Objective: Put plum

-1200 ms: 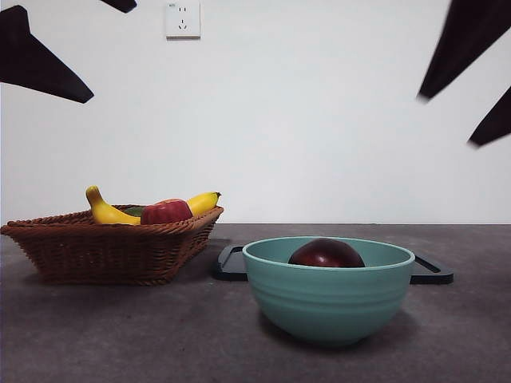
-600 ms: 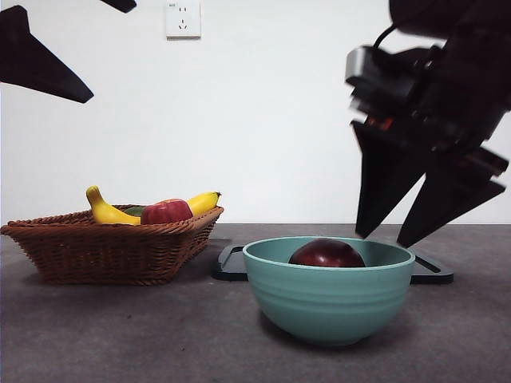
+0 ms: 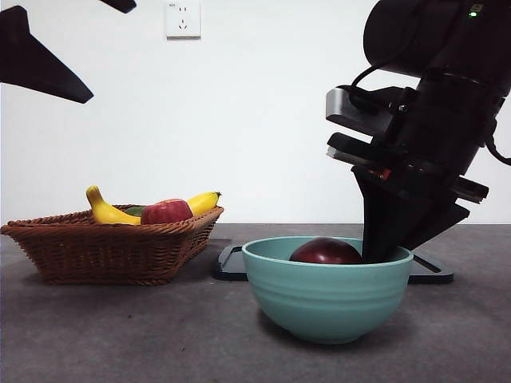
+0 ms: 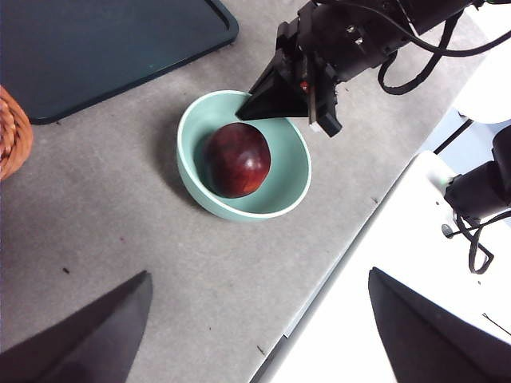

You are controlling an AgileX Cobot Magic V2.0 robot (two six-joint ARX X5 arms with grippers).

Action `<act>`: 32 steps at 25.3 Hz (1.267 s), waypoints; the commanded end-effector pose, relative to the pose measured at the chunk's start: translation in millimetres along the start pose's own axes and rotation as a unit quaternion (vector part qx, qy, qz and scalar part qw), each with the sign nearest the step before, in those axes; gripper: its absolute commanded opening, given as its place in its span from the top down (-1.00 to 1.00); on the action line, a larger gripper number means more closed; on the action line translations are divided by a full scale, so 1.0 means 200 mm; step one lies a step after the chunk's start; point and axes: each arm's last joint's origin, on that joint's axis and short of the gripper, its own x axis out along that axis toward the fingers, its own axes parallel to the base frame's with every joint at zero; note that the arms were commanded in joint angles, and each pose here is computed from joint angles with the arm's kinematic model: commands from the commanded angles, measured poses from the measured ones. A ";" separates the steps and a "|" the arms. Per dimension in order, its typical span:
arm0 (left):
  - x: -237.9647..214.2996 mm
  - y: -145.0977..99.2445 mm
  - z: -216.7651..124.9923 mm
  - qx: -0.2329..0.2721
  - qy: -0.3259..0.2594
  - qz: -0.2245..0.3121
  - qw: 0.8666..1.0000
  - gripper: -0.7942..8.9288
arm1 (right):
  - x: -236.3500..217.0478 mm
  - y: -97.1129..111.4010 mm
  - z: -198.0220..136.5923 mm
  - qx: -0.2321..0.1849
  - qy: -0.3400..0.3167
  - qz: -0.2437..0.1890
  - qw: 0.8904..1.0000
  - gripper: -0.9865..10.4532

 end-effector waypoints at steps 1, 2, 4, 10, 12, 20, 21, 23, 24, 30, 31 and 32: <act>0.00 -0.01 0.01 0.007 -0.002 -0.006 1.000 -0.05 | -0.03 0.02 0.03 0.007 -0.017 0.013 1.000 0.82; 0.00 -0.01 0.01 0.007 -0.002 -0.006 1.000 -0.05 | -0.05 0.03 0.05 0.010 -0.027 0.015 0.999 0.82; 0.00 -0.01 0.01 0.007 -0.003 -0.006 1.000 -0.05 | -0.09 0.03 0.09 0.014 -0.037 0.012 0.999 0.82; 0.00 -0.01 0.01 0.008 -0.004 -0.006 1.000 -0.05 | -0.21 -0.06 0.24 0.042 -0.091 -0.016 0.995 0.82; 0.00 -0.01 0.01 0.008 -0.004 -0.006 1.000 -0.05 | -0.24 -0.11 0.31 0.055 -0.107 -0.024 0.992 0.82; 0.00 -0.01 0.01 0.007 -0.003 -0.006 1.000 -0.05 | -0.12 -0.28 0.58 0.075 -0.098 -0.048 0.991 0.82; 0.00 -0.01 0.01 0.008 -0.003 -0.006 1.000 -0.05 | -0.09 -0.30 0.61 0.078 -0.093 -0.049 0.991 0.82; 0.00 -0.01 0.01 0.007 -0.003 -0.006 1.000 -0.05 | -0.04 -0.32 0.63 0.080 -0.087 -0.051 0.992 0.82; 0.00 -0.01 0.01 0.007 -0.003 -0.006 1.000 -0.05 | -0.02 -0.33 0.64 0.081 -0.084 -0.052 0.992 0.82; 0.00 -0.01 0.01 0.006 -0.002 -0.006 1.000 -0.05 | 0.10 -0.38 0.65 0.088 -0.068 -0.055 0.992 0.82; 0.00 -0.01 0.01 0.006 -0.002 -0.006 1.000 -0.05 | 0.12 -0.39 0.65 0.089 -0.065 -0.055 0.992 0.82; 0.00 -0.01 0.01 0.006 -0.002 -0.006 1.000 -0.05 | 0.13 -0.39 0.65 0.090 -0.063 -0.056 0.992 0.82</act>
